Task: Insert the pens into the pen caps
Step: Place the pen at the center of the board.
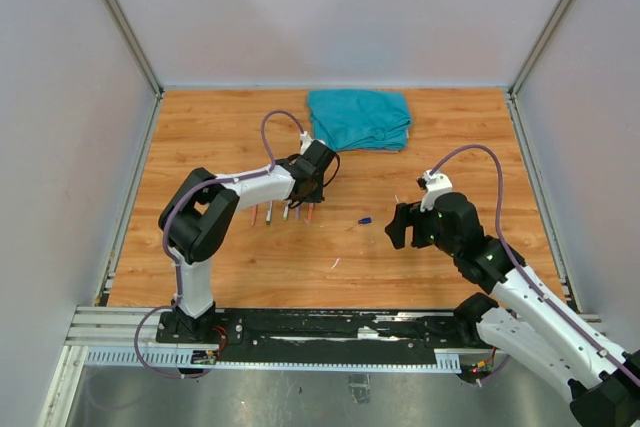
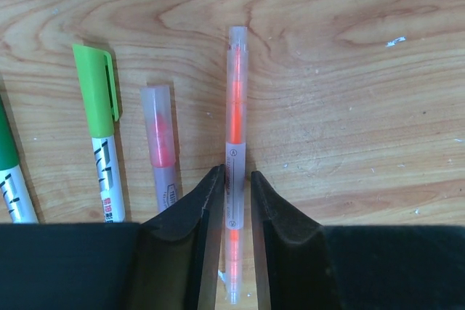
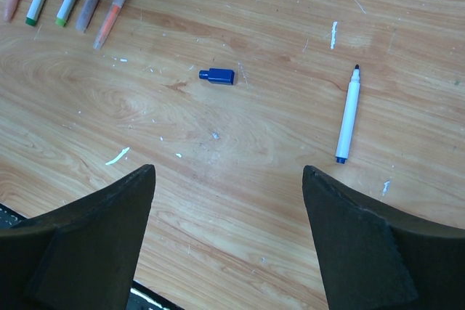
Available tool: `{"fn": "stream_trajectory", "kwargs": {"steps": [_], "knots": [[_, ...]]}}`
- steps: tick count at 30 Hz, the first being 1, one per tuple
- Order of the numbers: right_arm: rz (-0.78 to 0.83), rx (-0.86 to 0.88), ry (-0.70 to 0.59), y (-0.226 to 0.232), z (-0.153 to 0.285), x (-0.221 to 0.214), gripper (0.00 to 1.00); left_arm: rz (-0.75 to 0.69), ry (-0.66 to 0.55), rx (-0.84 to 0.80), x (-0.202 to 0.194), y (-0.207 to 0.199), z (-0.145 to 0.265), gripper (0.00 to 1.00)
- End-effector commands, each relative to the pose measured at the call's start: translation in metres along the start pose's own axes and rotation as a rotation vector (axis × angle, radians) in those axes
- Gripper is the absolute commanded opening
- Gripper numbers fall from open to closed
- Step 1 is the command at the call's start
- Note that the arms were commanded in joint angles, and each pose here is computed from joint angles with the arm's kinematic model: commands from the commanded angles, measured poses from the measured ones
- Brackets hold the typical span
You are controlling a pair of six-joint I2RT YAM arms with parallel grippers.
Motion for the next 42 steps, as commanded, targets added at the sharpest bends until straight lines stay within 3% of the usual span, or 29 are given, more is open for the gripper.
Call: {"fn": "stream_trajectory", "kwargs": {"steps": [1, 8, 12, 20, 29, 37, 42], "knots": [[0.009, -0.003, -0.013, 0.0, 0.008, 0.007, 0.82, 0.017, 0.0, -0.014, 0.0, -0.002, -0.01, 0.27], [0.019, -0.011, -0.026, 0.0, 0.013, 0.013, 0.83, 0.011, -0.062, -0.069, 0.02, -0.007, 0.007, 0.3], [0.044, -0.033, -0.036, -0.002, 0.017, 0.019, 0.83, -0.045, -0.157, -0.167, 0.045, -0.017, 0.031, 0.31], [0.101, -0.108, -0.047, -0.009, 0.027, 0.034, 0.82, -0.061, -0.38, -0.2, 0.066, -0.006, 0.073, 0.36], [0.097, -0.203, 0.035, -0.018, 0.022, 0.038, 0.79, -0.069, -0.574, -0.304, 0.062, -0.002, 0.11, 0.38], [0.008, -0.228, 0.173, -0.034, -0.003, 0.022, 0.75, -0.083, -0.642, -0.328, 0.046, 0.001, 0.106, 0.38], [-0.029, -0.263, 0.221, -0.049, -0.025, 0.017, 0.66, -0.073, -0.688, -0.372, 0.036, -0.002, 0.104, 0.38]]}}
Point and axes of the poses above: each gripper's point midway between its finger pads, its own z axis back along the fingers, its own y axis along the line the jaws close on, x = y × z, the point moved 3 cm from there along z, back along the fingers, and after that the axes turned 10 degrees about -z, right-handed, at the moved point
